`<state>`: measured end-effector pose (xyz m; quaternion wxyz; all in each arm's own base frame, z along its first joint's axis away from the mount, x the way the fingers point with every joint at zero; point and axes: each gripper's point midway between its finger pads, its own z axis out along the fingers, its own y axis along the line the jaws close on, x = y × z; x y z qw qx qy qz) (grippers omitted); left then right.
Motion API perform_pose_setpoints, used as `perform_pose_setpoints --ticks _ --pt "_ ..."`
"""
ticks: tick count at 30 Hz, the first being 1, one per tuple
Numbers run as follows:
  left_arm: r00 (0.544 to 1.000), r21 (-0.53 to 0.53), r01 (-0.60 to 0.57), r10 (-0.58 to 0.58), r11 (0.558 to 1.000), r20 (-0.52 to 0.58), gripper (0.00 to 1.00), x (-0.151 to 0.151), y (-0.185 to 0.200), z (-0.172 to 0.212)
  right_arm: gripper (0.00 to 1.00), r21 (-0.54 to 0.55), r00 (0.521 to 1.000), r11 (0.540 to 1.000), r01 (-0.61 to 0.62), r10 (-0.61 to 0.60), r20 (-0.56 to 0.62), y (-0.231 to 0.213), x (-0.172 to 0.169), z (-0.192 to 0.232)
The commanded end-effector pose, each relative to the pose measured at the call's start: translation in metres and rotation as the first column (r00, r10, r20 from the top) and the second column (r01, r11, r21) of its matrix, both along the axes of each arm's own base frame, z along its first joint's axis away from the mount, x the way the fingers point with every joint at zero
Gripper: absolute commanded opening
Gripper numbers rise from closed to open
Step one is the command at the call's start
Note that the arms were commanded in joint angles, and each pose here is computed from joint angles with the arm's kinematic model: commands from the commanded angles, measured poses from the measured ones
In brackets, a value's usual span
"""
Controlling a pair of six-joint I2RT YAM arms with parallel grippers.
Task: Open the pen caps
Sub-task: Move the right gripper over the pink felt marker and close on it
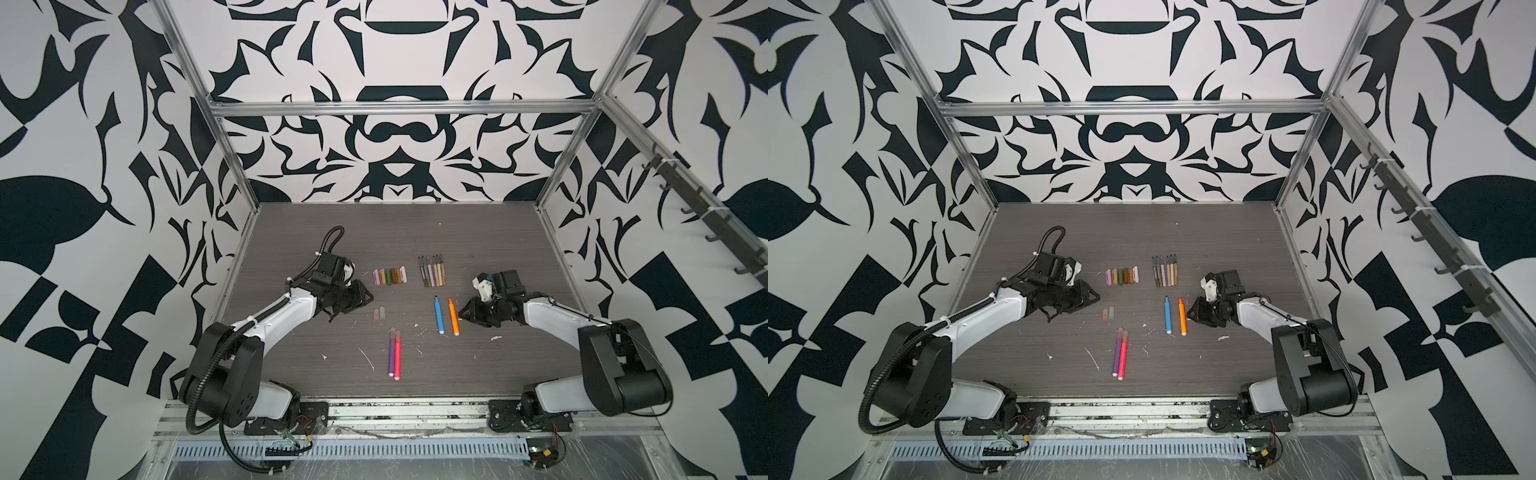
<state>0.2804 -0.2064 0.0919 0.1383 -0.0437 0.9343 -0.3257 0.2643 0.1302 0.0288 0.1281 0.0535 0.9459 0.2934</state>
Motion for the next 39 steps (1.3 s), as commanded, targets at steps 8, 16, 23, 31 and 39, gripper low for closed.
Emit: perform_pose_setpoints --ticks 8,16,23,31,39 --pt "0.999 0.010 -0.009 0.010 1.000 -0.036 0.39 -0.007 0.004 -0.008 0.13 0.121 0.997 0.991 -0.065 0.070 -0.036 0.019 -0.002 -0.001" --pt "0.999 0.009 -0.010 0.010 1.000 -0.039 0.39 -0.006 0.004 -0.009 0.13 0.162 0.992 0.981 -0.103 0.114 -0.055 0.029 -0.003 -0.002" --pt "0.999 0.009 -0.014 0.014 1.000 -0.041 0.39 -0.006 0.004 -0.011 0.13 0.157 0.987 0.978 -0.136 0.148 -0.069 0.038 -0.003 -0.006" --pt "0.999 0.010 -0.012 0.012 1.000 -0.046 0.39 -0.006 0.004 -0.012 0.13 0.135 0.982 0.978 -0.159 0.171 -0.081 0.045 -0.002 -0.011" --pt "0.999 0.012 -0.010 0.011 1.000 -0.044 0.39 -0.005 0.004 -0.011 0.15 0.100 0.986 0.985 -0.142 0.150 -0.071 0.040 0.000 -0.010"
